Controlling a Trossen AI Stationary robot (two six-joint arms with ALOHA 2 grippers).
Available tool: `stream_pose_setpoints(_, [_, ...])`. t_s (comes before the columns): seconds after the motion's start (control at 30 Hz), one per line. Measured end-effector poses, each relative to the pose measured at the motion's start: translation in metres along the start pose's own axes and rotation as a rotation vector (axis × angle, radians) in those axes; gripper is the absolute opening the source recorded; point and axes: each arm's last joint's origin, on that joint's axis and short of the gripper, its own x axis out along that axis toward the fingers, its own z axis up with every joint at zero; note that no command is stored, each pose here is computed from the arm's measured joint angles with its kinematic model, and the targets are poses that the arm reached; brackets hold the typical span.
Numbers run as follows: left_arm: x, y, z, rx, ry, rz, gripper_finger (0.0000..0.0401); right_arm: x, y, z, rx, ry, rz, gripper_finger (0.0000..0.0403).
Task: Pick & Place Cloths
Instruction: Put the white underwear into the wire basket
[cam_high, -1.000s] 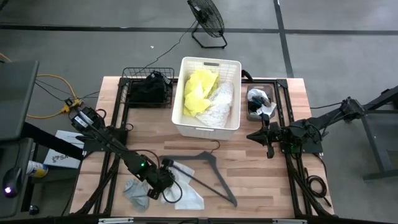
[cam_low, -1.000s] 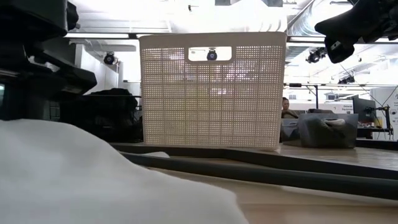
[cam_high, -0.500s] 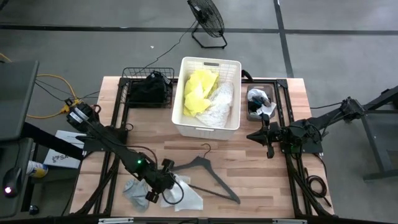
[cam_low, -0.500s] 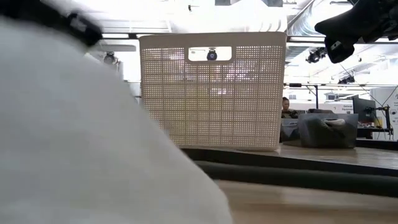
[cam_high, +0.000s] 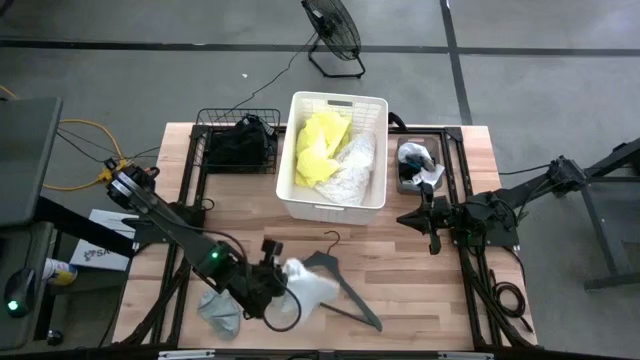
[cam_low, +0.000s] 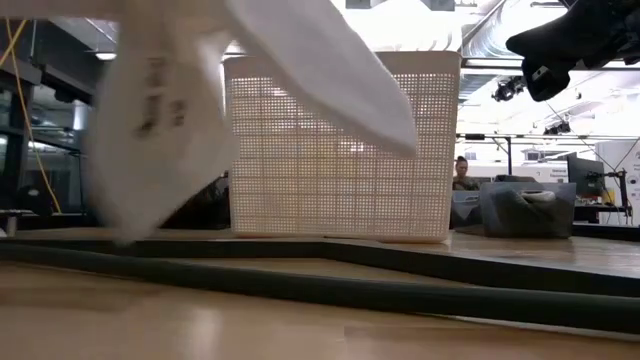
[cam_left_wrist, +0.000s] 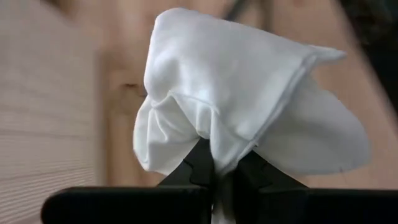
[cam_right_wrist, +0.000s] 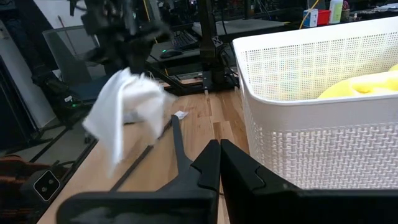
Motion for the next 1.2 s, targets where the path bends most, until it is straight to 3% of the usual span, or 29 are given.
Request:
stream_pose_setpoints(0.43, [-0.065, 0.036, 0.03, -0.033, -0.068, 0.465, 0.0018, 0.0, 0.0, 0.0, 0.0, 0.0, 0.0, 0.0002])
stream_pose_setpoints(0.73, [-0.107, 0.069, 0.028, -0.119, -0.117, 0.815, 0.0018, 0.0, 0.0, 0.0, 0.0, 0.0, 0.0, 0.0002])
stream_pose_setpoints(0.9, [-0.111, 0.098, 0.024, -0.23, -0.094, 0.868, 0.0018, 0.0, 0.0, 0.0, 0.0, 0.001, 0.0, 0.0002])
stream_pose_setpoints(1.2, [-0.116, 0.177, 0.008, -0.467, 0.029, 1.022, 0.0018, 0.0, 0.0, 0.0, 0.0, 0.0, 0.0, 0.0002])
